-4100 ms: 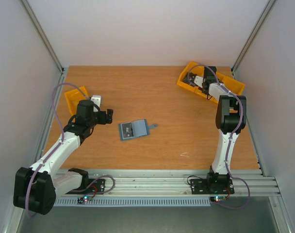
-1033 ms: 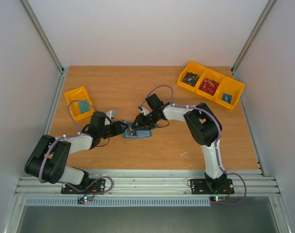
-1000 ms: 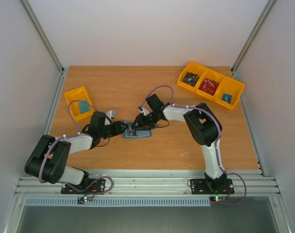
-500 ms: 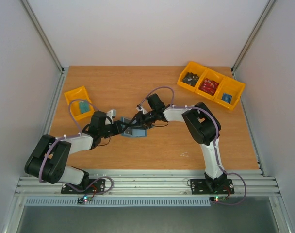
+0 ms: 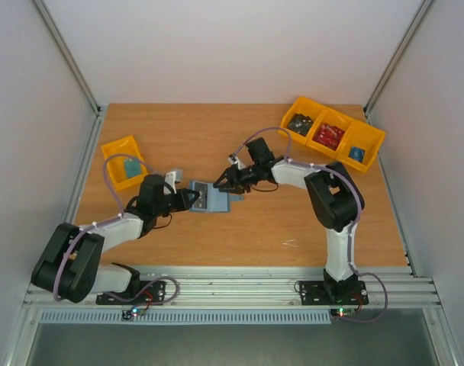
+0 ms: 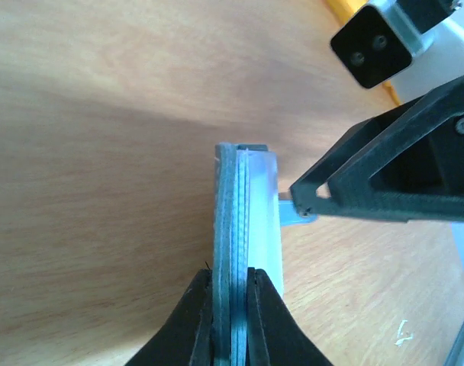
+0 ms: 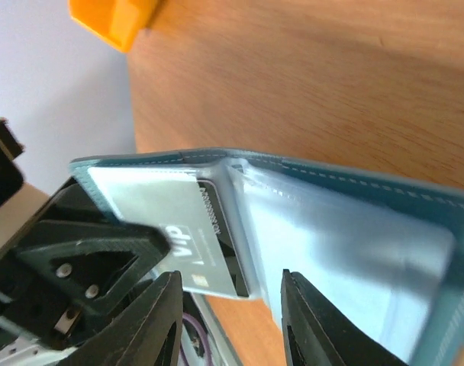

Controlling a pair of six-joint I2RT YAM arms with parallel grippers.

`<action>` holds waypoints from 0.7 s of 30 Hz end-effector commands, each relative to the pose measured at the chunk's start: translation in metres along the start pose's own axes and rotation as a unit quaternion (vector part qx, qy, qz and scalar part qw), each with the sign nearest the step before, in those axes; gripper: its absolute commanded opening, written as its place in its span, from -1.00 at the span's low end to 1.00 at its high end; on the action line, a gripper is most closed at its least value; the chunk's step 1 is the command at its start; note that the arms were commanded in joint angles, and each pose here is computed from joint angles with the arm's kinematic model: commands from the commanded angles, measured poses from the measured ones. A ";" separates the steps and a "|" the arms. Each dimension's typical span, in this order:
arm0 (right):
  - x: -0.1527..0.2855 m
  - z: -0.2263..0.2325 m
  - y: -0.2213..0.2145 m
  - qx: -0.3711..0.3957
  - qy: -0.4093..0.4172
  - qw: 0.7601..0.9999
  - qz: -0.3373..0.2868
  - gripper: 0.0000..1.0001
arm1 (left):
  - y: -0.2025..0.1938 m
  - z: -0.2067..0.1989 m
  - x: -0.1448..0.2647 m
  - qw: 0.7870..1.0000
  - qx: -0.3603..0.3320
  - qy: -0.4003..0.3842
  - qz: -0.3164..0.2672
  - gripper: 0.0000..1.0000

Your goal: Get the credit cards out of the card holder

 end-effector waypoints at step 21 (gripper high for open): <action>0.113 0.196 -0.032 0.338 0.060 0.938 -0.053 -0.28 | 0.087 -0.158 0.117 0.933 -0.208 -0.219 -0.198 -0.99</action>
Point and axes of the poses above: each gripper's point midway between its finger pads, its own x axis back along the fingers, its own z axis along the line the jaws close on, y = z × x, the point moved 5 cm from there along x, back along the fingers, and after that the axes turned 3 degrees about x, right-handed, at the moved point
